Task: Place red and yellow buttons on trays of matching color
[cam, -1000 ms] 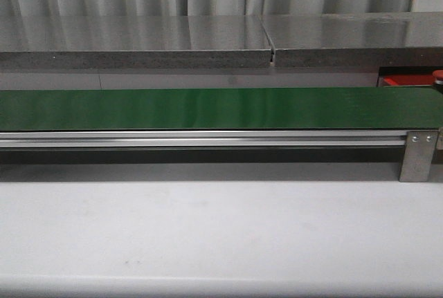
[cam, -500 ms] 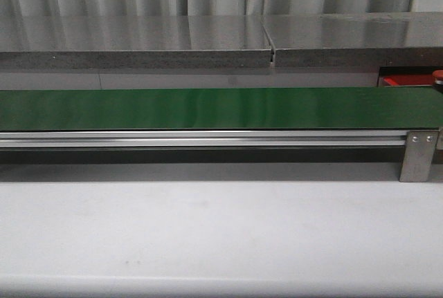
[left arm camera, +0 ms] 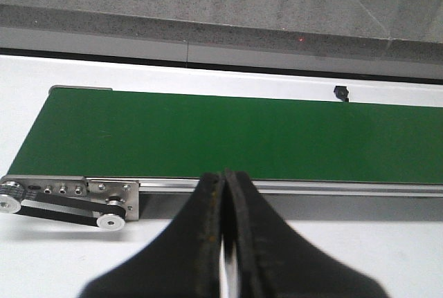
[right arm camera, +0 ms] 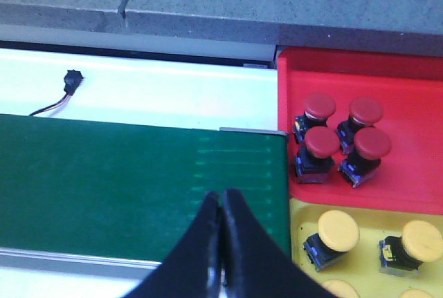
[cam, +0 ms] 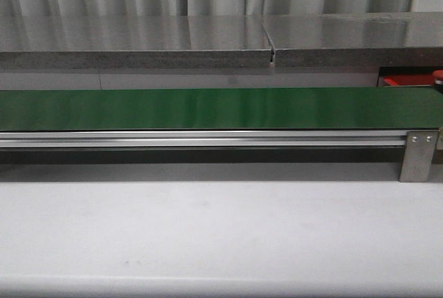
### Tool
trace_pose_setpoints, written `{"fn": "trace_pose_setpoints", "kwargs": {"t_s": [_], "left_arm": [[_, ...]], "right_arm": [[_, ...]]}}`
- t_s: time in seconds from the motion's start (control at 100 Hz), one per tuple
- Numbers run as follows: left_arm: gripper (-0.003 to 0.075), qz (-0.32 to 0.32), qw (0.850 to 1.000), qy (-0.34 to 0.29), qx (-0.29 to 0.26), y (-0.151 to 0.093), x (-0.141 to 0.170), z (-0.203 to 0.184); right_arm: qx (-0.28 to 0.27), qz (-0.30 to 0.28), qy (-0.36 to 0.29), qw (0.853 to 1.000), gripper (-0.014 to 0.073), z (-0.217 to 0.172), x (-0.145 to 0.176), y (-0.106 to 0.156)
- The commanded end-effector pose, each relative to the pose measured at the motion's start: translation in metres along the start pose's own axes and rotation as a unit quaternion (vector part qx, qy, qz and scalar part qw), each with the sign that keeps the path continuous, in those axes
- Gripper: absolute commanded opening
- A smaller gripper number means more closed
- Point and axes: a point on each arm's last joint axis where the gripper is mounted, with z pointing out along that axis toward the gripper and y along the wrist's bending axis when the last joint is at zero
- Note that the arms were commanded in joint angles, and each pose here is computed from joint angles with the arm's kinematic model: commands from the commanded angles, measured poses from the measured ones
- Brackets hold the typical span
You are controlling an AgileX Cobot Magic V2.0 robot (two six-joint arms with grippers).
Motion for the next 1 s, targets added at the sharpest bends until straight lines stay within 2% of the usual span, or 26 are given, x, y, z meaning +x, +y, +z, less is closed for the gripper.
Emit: {"fn": "trace_pose_setpoints", "kwargs": {"t_s": [0.0,0.36,0.6,0.99], "left_arm": [[-0.002,-0.008,0.999,-0.05,0.008,-0.003,-0.015,-0.003],[-0.002,-0.008,0.999,-0.05,0.008,-0.003,-0.015,-0.003],[-0.002,-0.008,0.999,-0.05,0.008,-0.003,-0.015,-0.003],[-0.002,-0.008,0.999,-0.05,0.008,-0.003,-0.015,-0.003]], "right_arm": [[0.006,-0.013,-0.086,0.996,-0.0118,-0.02,-0.013,0.0],[0.016,-0.023,-0.128,0.991,-0.0116,-0.042,0.025,-0.002],[0.022,-0.023,-0.197,0.98,-0.0116,-0.06,0.049,-0.003],[0.02,-0.022,-0.268,0.963,-0.0116,-0.1,0.1,-0.003]]}}
